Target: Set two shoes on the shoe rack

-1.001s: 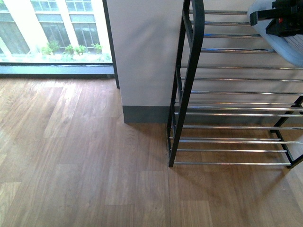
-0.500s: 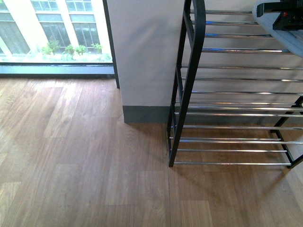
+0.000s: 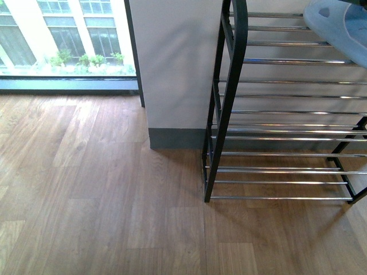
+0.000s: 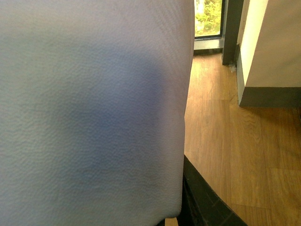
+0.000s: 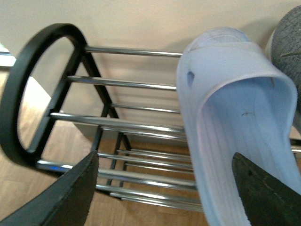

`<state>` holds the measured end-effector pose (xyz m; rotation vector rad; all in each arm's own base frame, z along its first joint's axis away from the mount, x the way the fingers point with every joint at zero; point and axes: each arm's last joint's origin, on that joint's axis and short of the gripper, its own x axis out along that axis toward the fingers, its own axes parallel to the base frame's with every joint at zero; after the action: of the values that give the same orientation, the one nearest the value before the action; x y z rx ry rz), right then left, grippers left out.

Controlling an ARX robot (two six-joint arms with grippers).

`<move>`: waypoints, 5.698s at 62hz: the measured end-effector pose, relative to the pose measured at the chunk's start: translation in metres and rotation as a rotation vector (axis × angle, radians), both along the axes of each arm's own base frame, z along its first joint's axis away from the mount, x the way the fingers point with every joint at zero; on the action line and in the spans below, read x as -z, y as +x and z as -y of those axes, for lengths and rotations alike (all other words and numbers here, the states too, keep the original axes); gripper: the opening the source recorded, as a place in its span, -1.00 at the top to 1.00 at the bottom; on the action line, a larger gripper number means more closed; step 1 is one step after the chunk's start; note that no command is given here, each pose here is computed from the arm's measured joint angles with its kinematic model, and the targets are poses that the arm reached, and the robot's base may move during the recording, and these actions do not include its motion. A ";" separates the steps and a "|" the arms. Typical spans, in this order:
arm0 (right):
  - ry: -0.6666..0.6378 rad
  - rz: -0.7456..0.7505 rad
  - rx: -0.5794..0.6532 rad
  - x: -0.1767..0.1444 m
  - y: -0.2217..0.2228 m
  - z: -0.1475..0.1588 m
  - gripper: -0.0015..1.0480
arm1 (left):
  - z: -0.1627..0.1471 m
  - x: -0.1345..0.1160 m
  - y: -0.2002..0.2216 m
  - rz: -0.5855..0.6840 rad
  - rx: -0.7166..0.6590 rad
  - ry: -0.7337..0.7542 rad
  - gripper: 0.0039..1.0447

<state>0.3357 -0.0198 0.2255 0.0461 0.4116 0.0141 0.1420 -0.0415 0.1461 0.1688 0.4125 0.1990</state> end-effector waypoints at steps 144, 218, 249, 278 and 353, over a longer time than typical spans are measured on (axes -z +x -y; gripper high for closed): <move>-0.044 0.432 0.017 0.053 -0.223 -0.019 0.97 | 0.000 0.000 0.000 0.000 0.000 0.000 0.96; -0.043 0.427 0.014 0.056 -0.239 -0.020 -0.69 | 0.000 0.000 0.000 0.001 -0.004 0.001 0.96; -0.044 0.425 0.020 0.056 -0.239 -0.020 -0.82 | 0.000 0.000 0.000 -0.001 0.001 -0.001 0.96; -0.044 0.426 0.019 0.056 -0.239 -0.020 -0.82 | 0.003 -0.002 0.004 0.033 0.054 -0.086 0.96; -0.044 0.426 0.019 0.056 -0.239 -0.020 -0.82 | 0.145 -0.063 0.295 -0.247 0.253 -0.646 0.96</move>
<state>0.0968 -0.0001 0.1695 0.0025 -0.0143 -0.0038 0.4370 -0.1864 0.2090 -0.3930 0.6751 -0.2114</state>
